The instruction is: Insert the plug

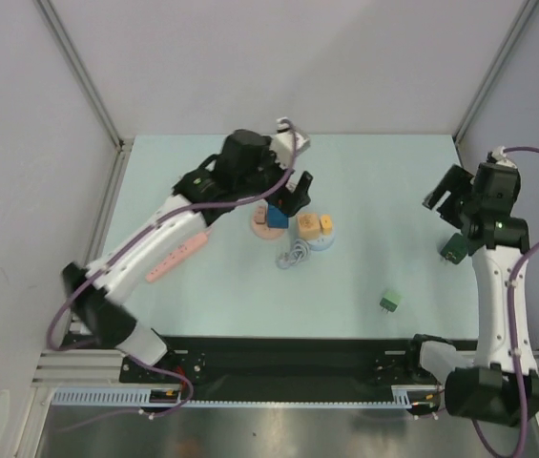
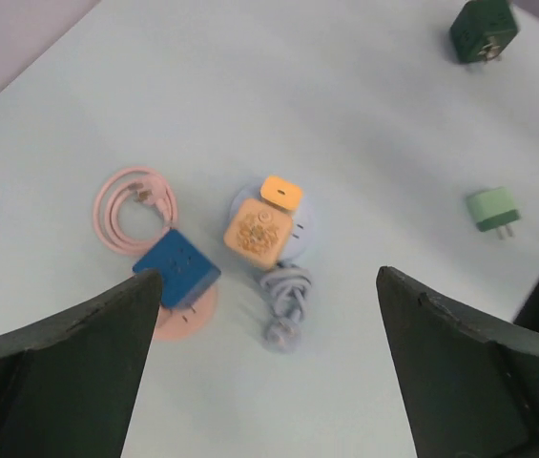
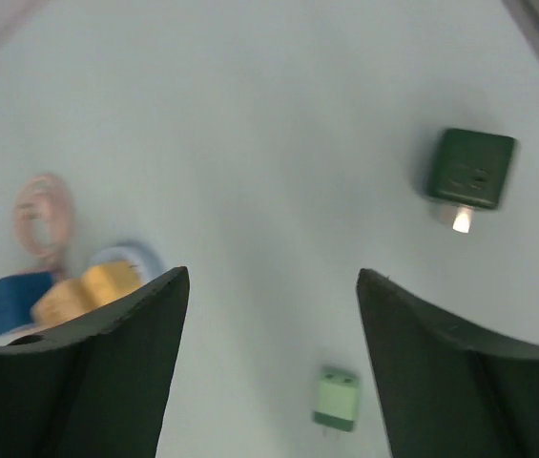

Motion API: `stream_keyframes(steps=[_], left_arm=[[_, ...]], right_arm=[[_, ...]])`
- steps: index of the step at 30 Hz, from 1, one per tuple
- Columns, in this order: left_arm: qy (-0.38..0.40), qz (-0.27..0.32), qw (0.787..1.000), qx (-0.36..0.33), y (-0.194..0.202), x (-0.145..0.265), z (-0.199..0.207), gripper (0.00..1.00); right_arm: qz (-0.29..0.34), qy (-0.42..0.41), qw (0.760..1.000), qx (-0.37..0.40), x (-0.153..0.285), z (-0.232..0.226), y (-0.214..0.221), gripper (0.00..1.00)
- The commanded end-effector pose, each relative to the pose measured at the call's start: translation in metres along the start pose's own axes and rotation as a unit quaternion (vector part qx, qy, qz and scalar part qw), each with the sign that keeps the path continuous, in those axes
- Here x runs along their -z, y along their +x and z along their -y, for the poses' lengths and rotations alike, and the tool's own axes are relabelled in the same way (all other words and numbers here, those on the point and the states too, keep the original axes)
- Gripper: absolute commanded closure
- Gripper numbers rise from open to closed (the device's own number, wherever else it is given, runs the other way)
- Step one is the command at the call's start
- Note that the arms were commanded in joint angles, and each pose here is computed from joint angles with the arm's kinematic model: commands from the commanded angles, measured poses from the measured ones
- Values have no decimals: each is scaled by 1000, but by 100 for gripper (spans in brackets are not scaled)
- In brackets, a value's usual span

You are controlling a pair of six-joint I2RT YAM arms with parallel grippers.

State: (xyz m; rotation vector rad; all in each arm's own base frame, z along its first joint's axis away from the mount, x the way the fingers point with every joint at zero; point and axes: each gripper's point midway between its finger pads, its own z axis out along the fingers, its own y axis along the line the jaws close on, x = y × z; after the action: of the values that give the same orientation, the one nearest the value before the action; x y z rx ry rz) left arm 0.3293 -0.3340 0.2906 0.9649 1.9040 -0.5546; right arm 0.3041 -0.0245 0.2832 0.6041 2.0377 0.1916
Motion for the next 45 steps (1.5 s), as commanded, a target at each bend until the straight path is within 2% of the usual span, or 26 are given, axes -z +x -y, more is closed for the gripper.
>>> stream_keyframes(steps=[1,3,6,9,12,13,14,15,21,29,35,38,41,42,44,45], left_arm=[[-35,22,995,88,13,48,2,0],[-69,35,991,112,24,69,-4,0],[-57,54,990,115,30,90,5,0],[-64,73,990,104,44,112,7,0],[-46,99,989,100,52,125,17,0],[-34,94,989,110,65,121,23,0],[-34,125,985,111,58,130,23,0],[-34,130,984,114,60,130,23,0],[-48,121,987,92,76,133,23,0],[-51,119,989,67,79,135,31,0],[-82,121,986,75,79,138,21,1],[-109,123,982,92,78,140,12,2],[-133,123,978,104,79,141,4,3],[-138,121,977,107,80,140,2,3],[-144,121,976,113,80,139,0,3],[-148,120,975,116,80,138,-2,3]], right_arm=[[-68,147,986,42,-21,80,26,25],[-111,196,972,58,-35,107,35,34],[-139,247,958,40,-45,135,39,36],[-151,287,944,-68,-55,164,48,36],[-145,244,951,-124,-76,162,57,36],[-134,233,955,-124,-85,160,53,35],[-138,237,954,-120,-88,163,54,34],[-145,246,952,-113,-93,169,53,32],[-173,238,953,-73,-114,171,60,23],[-190,294,936,-44,-136,193,72,22],[-214,300,929,-21,-154,200,85,27],[-220,295,930,0,-160,195,91,34],[-219,286,932,27,-163,184,95,54],[-213,286,933,46,-163,175,94,66],[-209,285,933,69,-162,165,91,78],[-201,285,933,83,-160,157,87,89]])
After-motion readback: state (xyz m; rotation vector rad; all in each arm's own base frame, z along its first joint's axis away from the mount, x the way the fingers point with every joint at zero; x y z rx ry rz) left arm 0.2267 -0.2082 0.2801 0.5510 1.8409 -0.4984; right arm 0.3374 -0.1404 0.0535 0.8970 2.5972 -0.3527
